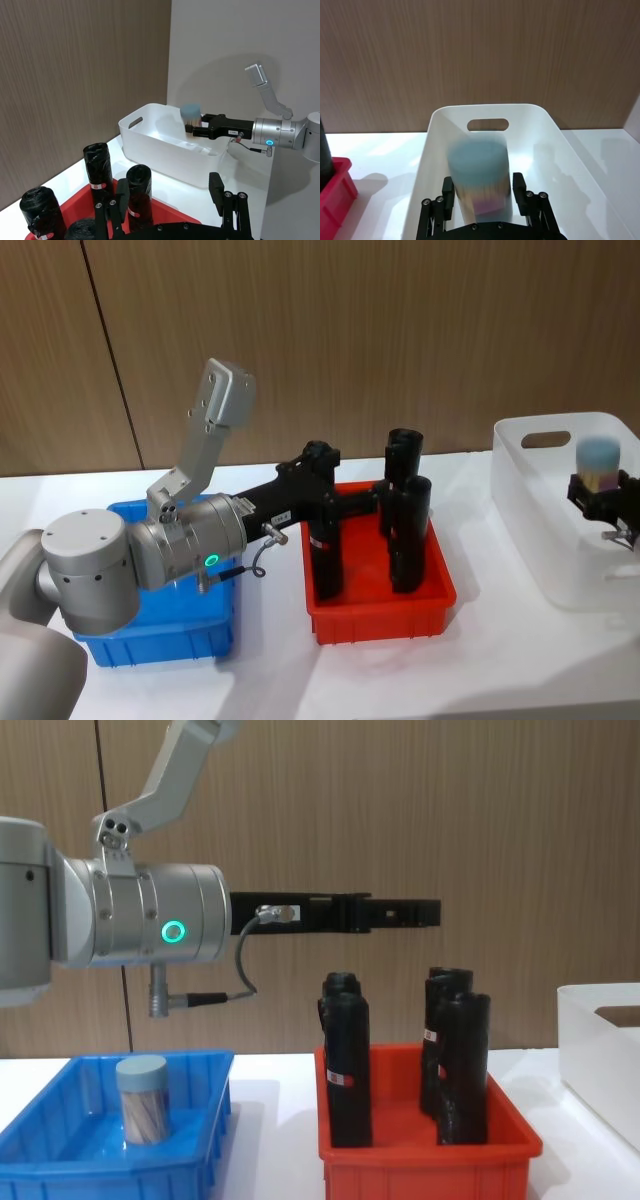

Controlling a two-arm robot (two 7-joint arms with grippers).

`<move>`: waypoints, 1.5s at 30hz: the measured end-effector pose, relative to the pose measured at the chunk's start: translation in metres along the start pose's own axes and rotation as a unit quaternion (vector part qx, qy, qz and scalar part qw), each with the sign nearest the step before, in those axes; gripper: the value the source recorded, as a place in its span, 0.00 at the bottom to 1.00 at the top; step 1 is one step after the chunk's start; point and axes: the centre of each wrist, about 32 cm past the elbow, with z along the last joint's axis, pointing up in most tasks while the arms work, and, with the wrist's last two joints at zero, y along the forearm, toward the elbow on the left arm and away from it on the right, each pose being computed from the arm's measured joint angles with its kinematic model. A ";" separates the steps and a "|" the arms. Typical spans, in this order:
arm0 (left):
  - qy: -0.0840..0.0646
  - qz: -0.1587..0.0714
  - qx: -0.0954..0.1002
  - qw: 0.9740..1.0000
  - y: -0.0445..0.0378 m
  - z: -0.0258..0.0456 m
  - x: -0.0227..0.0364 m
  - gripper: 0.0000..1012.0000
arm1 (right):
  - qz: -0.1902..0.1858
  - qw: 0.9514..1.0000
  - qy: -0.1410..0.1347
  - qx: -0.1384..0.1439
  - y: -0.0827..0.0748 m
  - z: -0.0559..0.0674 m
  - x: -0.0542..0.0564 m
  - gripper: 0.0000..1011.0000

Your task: Pick the cotton swabs from the blue box and place them into the white box.

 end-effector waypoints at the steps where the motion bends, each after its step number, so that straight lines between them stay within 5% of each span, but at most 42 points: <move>1: 0.000 0.000 0.000 1.000 0.0000 0.0000 0.0000 0.99 | -0.003 1.000 0.001 -0.001 0.001 -0.001 0.002 0.69; 12: 0.000 0.000 0.000 1.000 0.0000 0.0000 0.0000 0.99 | -0.011 1.000 0.005 -0.004 0.002 -0.003 0.008 0.99; 38: 0.000 0.001 0.000 1.000 0.0001 -0.0004 -0.0001 0.99 | -0.009 1.000 0.007 0.001 0.000 -0.007 0.009 0.99; 45: -0.009 0.018 0.001 1.000 0.0027 -0.0053 -0.0041 0.99 | 0.000 1.000 0.002 0.008 -0.006 -0.008 0.004 0.99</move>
